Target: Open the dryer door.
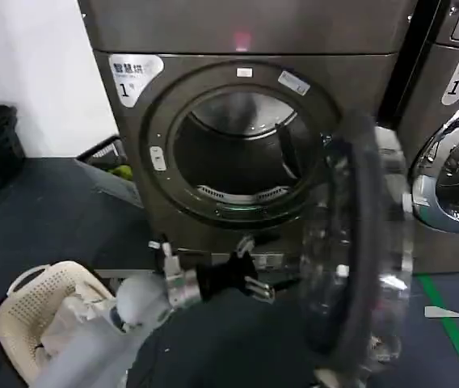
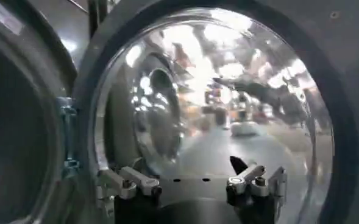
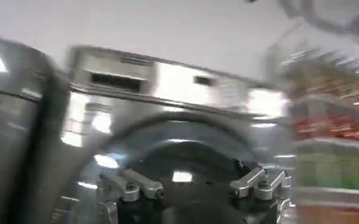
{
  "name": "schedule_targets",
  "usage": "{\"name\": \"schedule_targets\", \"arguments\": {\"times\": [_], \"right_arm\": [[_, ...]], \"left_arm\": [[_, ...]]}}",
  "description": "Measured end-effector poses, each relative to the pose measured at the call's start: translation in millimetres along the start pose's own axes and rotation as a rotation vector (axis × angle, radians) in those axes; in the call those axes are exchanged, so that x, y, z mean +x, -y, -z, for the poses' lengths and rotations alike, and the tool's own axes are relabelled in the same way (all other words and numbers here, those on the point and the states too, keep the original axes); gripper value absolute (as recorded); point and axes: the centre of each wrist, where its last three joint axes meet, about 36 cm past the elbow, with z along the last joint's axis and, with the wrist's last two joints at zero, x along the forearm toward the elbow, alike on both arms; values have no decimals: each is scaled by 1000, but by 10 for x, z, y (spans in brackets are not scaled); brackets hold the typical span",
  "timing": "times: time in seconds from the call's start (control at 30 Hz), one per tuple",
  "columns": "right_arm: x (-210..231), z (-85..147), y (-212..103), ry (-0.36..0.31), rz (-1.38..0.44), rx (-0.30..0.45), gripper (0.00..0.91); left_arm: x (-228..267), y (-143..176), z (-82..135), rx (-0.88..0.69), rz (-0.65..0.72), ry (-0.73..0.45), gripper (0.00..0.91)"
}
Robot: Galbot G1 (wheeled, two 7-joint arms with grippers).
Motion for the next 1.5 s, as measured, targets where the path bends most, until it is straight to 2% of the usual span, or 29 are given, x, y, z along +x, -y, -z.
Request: {"name": "schedule_targets", "arguments": {"times": [0.23,0.37,0.63,0.8,1.13,1.5], "right_arm": [[98,189,365,-40,-143,107,907],[158,307,534,-44,-204,137,907],[291,546,773,-17,-354,196,907],[368,605,921,-15,-424,250,907],[561,724,1269,-27,-499,299,907],[636,759,1345,-31,-502,309,907]], "left_arm": [[-530,-67,-35,-3,-63,8,907],[-887,-62,-51,-7,-103,18,907],[-1459,-58,-89,-23,-169,24,907],[-1799,-105,-76,-32,-173,16,907],[-2347,-164,-36,-64,-168,10,907],[-2663,-195,64,-113,-92,42,907]]}}
